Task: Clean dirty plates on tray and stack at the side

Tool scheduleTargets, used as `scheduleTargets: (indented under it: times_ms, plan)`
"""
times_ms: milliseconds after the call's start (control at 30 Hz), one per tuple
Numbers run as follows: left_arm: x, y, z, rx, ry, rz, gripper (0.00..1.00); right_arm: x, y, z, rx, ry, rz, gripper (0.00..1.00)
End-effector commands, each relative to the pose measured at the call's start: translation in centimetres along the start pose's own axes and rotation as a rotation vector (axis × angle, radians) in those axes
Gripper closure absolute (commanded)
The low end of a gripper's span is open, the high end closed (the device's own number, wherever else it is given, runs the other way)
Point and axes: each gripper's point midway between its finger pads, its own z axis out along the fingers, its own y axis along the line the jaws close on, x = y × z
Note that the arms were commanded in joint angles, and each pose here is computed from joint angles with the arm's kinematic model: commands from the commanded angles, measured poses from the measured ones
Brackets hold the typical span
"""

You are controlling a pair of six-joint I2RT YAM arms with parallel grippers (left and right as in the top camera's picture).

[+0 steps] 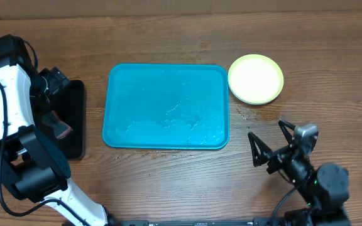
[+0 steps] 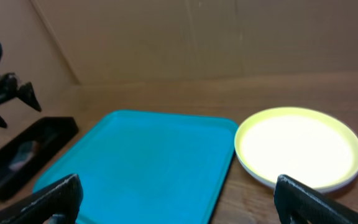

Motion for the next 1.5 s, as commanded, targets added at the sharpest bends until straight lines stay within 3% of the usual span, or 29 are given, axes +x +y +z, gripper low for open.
scheduleTargets:
  times_ms: [0,367,600,1467]
  plan:
    - [-0.4,-0.4,-0.5,0.012,-0.018,0.009,0.0,1.4,-0.7,0.1,-0.004,-0.09,-0.035,0.0]
    - [-0.4,-0.4,-0.5,0.012,-0.017,0.009,0.0,1.6,-3.5,-0.5,0.128,-0.233,-0.056,0.0]
    - [-0.4,-0.4,-0.5,0.012,-0.017,0.009,0.0,2.9,-7.0,-1.0,0.319,-0.187,-0.046,0.0]
    - [-0.4,-0.4,-0.5,0.012,-0.018,0.009,0.0,2.8,-7.4,-1.2,0.333,-0.19,-0.047,0.0]
